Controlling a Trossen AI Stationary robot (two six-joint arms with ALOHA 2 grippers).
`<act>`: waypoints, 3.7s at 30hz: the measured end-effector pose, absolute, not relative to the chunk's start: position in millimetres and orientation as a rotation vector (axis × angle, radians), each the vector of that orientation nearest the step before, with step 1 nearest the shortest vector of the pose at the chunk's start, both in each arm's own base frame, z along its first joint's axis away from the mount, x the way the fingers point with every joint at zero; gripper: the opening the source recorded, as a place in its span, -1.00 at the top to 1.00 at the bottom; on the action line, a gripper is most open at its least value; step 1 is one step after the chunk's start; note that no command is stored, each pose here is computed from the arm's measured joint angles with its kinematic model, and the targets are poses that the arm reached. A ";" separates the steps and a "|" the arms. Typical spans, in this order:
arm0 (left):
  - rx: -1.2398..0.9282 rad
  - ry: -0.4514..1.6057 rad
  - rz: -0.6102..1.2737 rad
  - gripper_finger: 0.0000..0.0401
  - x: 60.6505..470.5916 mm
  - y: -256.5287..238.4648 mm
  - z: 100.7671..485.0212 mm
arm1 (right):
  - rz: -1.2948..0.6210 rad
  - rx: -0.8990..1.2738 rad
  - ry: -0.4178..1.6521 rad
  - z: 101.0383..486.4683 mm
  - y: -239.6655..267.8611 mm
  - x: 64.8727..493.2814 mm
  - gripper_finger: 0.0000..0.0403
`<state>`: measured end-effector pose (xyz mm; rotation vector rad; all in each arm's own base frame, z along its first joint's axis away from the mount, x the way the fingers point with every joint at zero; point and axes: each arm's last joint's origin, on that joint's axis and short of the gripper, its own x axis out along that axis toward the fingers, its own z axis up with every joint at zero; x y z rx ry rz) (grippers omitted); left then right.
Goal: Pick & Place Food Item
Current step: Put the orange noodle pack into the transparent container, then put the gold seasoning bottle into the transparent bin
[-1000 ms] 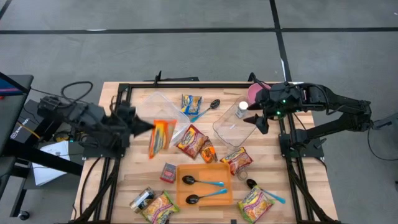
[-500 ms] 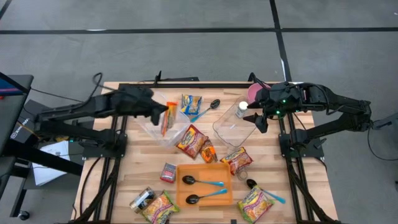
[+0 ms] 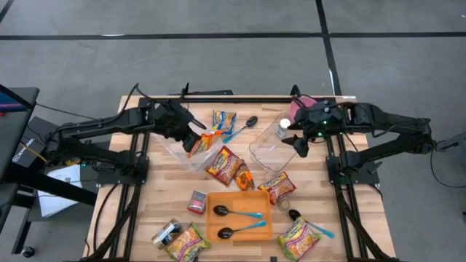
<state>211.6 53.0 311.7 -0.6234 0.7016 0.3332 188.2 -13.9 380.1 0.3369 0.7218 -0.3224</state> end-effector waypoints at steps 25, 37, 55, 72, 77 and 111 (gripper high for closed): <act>-0.685 0.840 0.377 1.00 212.2 52.8 290.1 | -0.303 0.315 0.673 383.2 -13.9 191.7 -0.39; -0.725 0.888 0.293 1.00 239.7 45.2 239.9 | -0.304 0.314 0.672 383.2 -14.0 191.7 -0.39; -0.720 0.617 0.417 1.00 253.0 53.2 246.9 | -0.305 0.310 0.671 383.4 -14.1 191.6 -0.39; -0.720 0.580 0.426 1.00 254.2 56.5 249.1 | -0.302 0.303 0.672 383.5 -14.1 191.6 -0.39; -0.721 0.591 0.461 1.00 252.6 58.3 247.6 | -0.298 0.296 0.668 383.8 -14.1 191.9 -0.39; -0.502 0.264 -0.172 0.04 211.1 1.8 328.4 | -0.289 0.301 0.629 386.9 -14.1 194.4 -0.39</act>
